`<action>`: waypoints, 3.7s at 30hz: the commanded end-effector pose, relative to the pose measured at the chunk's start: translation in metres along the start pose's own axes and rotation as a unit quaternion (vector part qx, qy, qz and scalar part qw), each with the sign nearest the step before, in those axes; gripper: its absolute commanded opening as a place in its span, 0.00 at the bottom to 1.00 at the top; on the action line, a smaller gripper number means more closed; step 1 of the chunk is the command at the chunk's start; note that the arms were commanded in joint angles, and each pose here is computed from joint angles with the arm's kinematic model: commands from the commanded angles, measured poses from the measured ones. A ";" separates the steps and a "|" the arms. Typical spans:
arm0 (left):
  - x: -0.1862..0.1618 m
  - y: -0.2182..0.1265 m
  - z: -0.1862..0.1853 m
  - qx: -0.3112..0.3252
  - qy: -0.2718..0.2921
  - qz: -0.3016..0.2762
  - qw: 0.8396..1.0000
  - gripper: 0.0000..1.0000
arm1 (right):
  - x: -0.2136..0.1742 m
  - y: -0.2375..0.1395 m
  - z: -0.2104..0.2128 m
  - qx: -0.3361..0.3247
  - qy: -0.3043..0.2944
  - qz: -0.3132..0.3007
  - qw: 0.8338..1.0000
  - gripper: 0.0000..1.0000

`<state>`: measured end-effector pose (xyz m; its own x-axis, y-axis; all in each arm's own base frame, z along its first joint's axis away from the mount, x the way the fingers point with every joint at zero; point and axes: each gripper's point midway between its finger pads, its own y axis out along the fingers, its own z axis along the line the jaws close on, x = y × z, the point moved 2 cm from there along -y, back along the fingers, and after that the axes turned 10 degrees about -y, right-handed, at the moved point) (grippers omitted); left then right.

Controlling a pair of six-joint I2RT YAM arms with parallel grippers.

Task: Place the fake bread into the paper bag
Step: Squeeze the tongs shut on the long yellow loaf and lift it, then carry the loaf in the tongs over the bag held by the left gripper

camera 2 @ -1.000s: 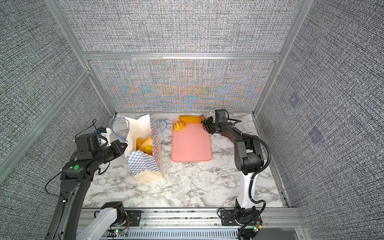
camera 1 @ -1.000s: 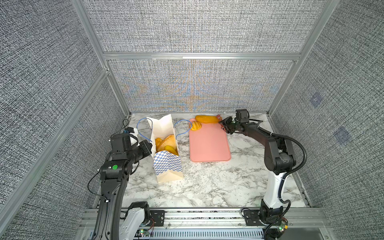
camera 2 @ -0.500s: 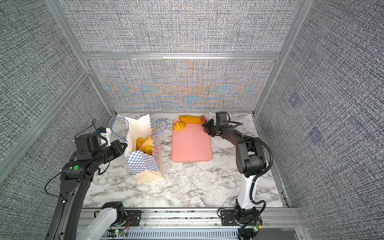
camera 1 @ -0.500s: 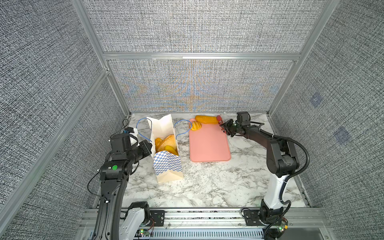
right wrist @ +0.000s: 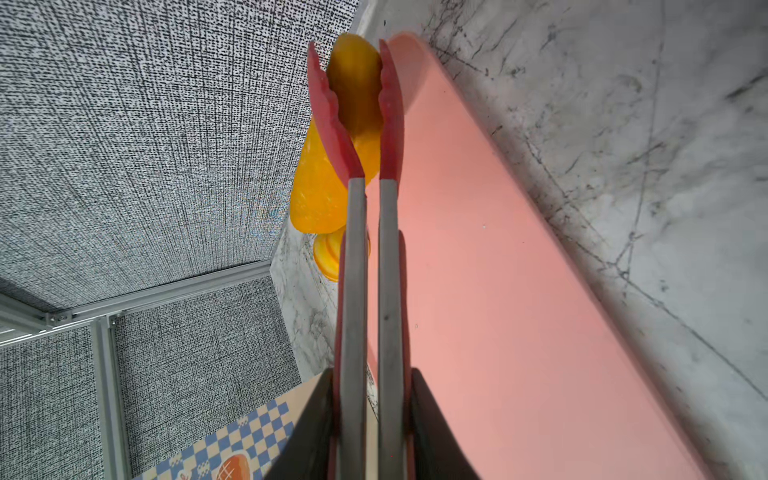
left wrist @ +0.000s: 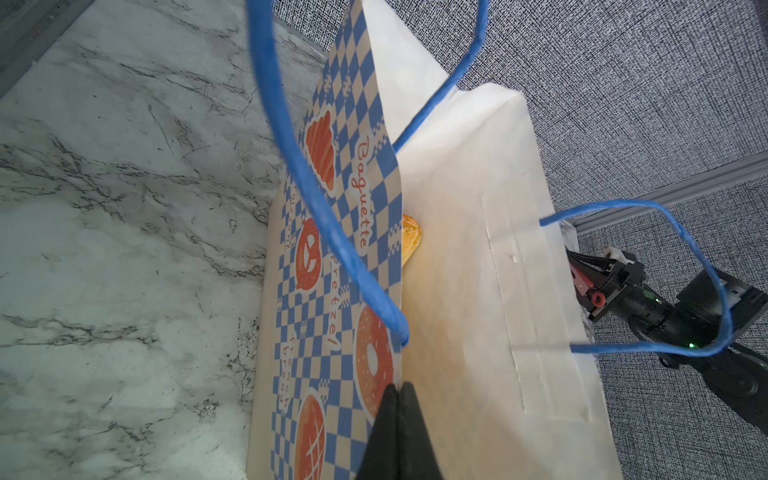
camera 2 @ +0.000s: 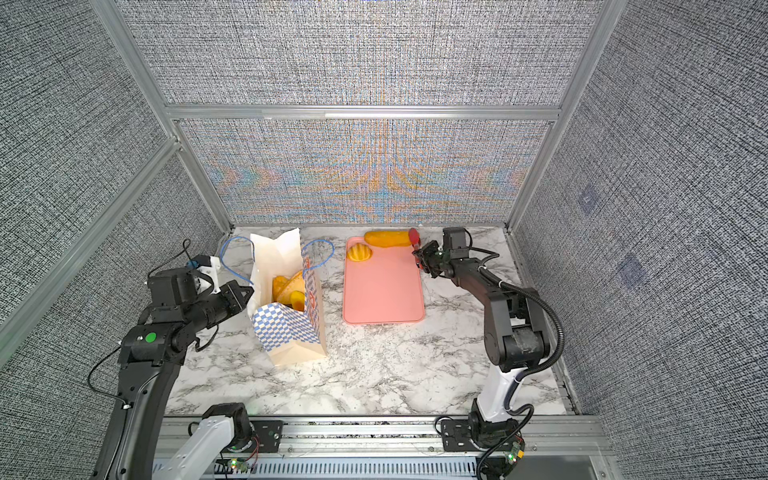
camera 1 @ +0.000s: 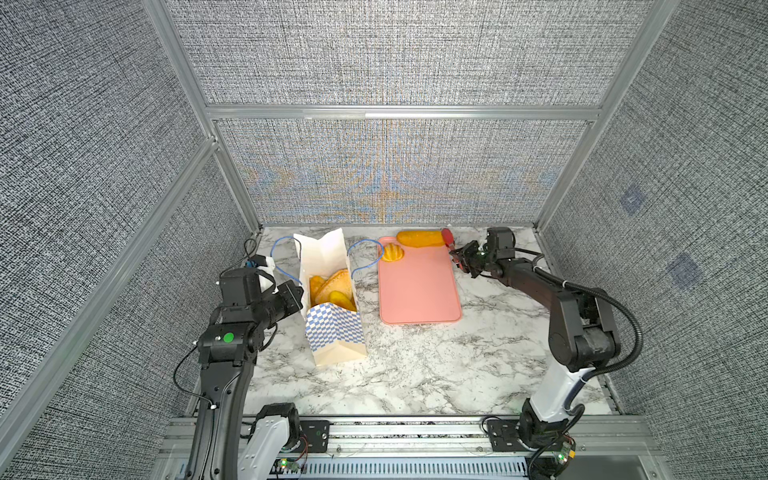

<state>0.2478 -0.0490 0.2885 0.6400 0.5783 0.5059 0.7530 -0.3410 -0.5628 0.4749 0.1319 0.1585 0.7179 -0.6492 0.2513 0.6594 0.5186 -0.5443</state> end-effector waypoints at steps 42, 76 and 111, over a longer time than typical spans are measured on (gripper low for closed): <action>0.004 -0.010 -0.001 0.005 0.005 -0.021 1.000 0.02 | -0.053 -0.145 0.067 -0.113 -0.365 -0.041 0.923 0.25; 0.007 -0.011 -0.003 0.003 0.005 -0.029 1.000 0.06 | -0.080 -0.204 0.153 -0.127 -0.526 -0.141 0.829 0.25; 0.006 -0.010 -0.001 0.003 0.001 -0.028 1.000 0.06 | -0.122 -0.278 0.258 0.016 -0.599 -0.243 0.763 0.26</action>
<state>0.2413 -0.0444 0.2938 0.6129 0.5934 0.5217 0.7721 -0.3094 -0.5551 0.2625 0.2067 0.4599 0.1471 0.2418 0.9591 0.8904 0.3899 -0.2349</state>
